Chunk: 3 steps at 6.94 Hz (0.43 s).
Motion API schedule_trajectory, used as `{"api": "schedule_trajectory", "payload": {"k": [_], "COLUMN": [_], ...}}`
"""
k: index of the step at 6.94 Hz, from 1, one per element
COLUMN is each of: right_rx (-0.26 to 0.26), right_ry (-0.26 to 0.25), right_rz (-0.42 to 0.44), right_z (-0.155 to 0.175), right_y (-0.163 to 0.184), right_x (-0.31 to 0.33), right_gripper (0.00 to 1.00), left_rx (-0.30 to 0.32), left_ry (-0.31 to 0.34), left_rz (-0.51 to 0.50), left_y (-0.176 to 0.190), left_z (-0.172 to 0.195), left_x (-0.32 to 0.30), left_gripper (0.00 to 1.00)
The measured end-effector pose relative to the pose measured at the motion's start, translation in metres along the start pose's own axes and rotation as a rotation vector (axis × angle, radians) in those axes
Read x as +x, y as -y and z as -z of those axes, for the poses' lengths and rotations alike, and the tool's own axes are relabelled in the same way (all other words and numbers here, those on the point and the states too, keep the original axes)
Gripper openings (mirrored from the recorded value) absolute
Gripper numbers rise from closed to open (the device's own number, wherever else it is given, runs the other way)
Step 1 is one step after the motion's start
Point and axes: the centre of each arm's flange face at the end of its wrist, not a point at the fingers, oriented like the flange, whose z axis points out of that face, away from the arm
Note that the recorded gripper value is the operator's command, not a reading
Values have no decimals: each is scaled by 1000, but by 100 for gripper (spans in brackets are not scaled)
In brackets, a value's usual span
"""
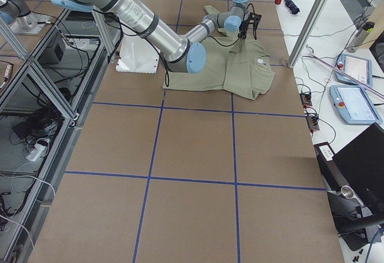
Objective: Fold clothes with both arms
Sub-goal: 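Carry the held sleeve across the shirt toward the opposite shoulder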
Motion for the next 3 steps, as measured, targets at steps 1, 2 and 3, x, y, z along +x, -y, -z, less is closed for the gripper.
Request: {"api": "schedule_trajectory", "payload": {"k": [1, 2, 3], "right_rx": [19, 31, 46], "right_ry": [8, 21, 34], "right_rz": [5, 15, 28], "right_z": [-15, -26, -36], "right_y": [-17, -31, -47], "right_x": [-16, -21, -24], "right_gripper": [0, 0, 0], "left_rx": [3, 4, 3], "left_ry": [0, 0, -1], "left_rz": [-5, -6, -6], "left_y": [0, 0, -1], "left_z": [2, 2, 2], "left_x": [3, 4, 4], "left_gripper": [100, 100, 100]}}
